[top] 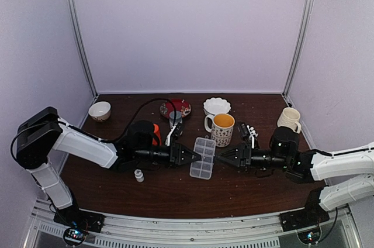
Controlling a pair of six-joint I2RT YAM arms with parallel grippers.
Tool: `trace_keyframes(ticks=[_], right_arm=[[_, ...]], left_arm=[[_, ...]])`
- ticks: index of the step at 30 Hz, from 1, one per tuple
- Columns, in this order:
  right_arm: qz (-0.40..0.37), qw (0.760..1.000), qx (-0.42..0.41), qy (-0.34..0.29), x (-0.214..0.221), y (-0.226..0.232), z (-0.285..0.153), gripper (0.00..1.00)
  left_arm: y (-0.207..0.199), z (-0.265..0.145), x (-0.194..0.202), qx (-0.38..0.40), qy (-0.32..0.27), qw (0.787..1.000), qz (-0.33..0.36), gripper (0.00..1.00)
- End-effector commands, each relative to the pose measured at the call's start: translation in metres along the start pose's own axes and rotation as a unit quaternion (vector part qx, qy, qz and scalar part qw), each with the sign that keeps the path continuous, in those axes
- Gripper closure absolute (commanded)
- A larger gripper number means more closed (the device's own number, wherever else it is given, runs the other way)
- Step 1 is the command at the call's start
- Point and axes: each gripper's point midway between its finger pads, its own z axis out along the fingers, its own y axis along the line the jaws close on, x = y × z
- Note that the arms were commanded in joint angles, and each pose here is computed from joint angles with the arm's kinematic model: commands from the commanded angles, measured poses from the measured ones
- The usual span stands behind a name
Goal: Sort the pills into containers
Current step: Pass from the right arm to the left
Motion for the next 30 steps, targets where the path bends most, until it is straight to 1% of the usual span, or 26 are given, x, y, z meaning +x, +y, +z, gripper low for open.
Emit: trace_keyframes(ticks=[1, 4, 7, 8, 11, 15, 22, 24, 30], right_arm=[[-0.042, 0.996, -0.072, -0.025, -0.013, 0.046, -0.010, 0.69], [-0.046, 0.997, -0.052, -0.029, -0.014, 0.037, -0.011, 0.67], [-0.050, 0.998, -0.033, -0.031, -0.014, 0.030, -0.011, 0.54], [-0.051, 0.998, -0.025, -0.032, -0.014, 0.027, -0.011, 0.49], [-0.056, 0.998, -0.006, -0.041, -0.017, 0.021, -0.014, 0.41], [-0.061, 0.997, -0.005, -0.045, -0.020, 0.024, -0.015, 0.39], [-0.070, 0.996, -0.030, -0.041, -0.025, 0.044, -0.012, 0.40], [-0.072, 0.996, -0.034, -0.039, -0.026, 0.048, -0.011, 0.40], [-0.069, 0.997, -0.023, -0.024, -0.026, 0.046, -0.004, 0.41]], left_arm=[[0.039, -0.005, 0.005, -0.069, -0.003, 0.997, -0.024, 0.92], [0.025, -0.004, 0.002, -0.034, -0.008, 0.999, -0.029, 0.92], [0.004, -0.005, -0.004, 0.016, -0.018, 0.999, -0.036, 0.92], [-0.003, -0.006, -0.005, 0.031, -0.020, 0.999, -0.037, 0.92], [-0.019, -0.009, -0.009, 0.068, -0.026, 0.997, -0.039, 0.92], [-0.036, -0.012, -0.011, 0.111, -0.027, 0.992, -0.043, 0.92], [-0.063, -0.018, -0.015, 0.188, -0.027, 0.981, -0.050, 0.93], [-0.066, -0.018, -0.014, 0.197, -0.025, 0.979, -0.050, 0.95], [-0.069, -0.018, -0.013, 0.203, -0.023, 0.978, -0.048, 0.95]])
